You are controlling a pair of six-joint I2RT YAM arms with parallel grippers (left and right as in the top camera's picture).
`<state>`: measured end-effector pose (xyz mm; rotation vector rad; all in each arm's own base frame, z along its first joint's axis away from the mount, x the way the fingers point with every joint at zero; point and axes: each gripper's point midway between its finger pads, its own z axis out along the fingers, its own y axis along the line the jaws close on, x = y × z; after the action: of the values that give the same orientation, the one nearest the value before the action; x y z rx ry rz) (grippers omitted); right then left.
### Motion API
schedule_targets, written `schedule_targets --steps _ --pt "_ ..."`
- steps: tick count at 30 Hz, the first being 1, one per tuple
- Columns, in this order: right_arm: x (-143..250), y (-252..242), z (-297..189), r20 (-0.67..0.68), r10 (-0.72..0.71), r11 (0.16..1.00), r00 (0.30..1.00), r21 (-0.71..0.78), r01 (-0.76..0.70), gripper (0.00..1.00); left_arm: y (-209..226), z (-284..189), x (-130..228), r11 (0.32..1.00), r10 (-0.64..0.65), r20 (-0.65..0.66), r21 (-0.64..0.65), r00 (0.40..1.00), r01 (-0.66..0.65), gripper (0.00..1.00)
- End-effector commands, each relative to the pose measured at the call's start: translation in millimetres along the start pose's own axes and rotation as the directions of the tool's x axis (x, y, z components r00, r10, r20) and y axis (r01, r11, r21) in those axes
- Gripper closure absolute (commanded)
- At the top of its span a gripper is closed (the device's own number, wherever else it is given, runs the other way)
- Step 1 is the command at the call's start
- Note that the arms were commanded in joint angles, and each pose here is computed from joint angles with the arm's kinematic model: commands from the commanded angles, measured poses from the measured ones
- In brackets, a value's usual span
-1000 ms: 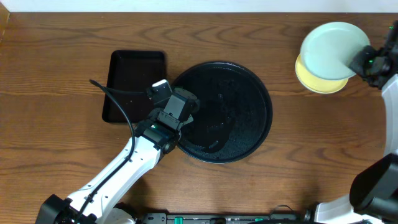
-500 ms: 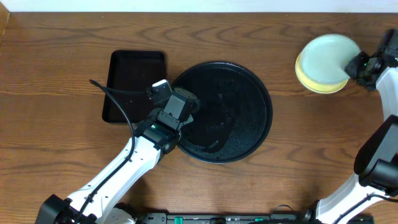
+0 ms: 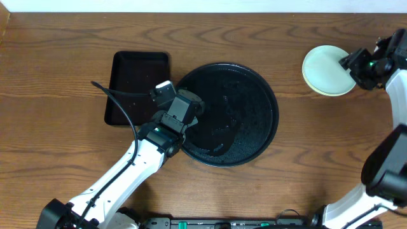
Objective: Clean dirty plates on tray and stack at the side
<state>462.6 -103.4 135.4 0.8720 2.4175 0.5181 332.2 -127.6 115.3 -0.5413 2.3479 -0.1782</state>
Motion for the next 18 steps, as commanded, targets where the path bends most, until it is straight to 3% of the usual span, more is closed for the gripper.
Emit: schedule_targets --steps 1,6,12,18 --pt "24.1 63.9 -34.1 -0.008 -0.166 0.975 0.986 -0.152 0.163 0.39 10.6 -0.1 -18.7 0.999 -0.011 0.079 -0.034 0.997 0.013 0.93" --pt "83.8 112.8 -34.3 -0.1 -0.345 0.924 0.933 -0.21 0.319 0.36 29.6 9.0 -56.2 0.994 -0.101 0.141 -0.027 0.985 0.106 0.92" --pt "154.6 153.6 -22.7 -0.182 -0.52 0.848 0.835 -0.23 0.478 0.36 68.0 24.0 -123.9 0.998 -0.068 0.242 0.014 0.968 0.066 0.93" --pt "203.2 188.6 -18.6 -0.168 -0.644 0.762 0.747 -0.238 0.603 0.34 82.9 53.5 -136.2 0.984 -0.145 0.187 0.134 0.972 0.121 0.92"
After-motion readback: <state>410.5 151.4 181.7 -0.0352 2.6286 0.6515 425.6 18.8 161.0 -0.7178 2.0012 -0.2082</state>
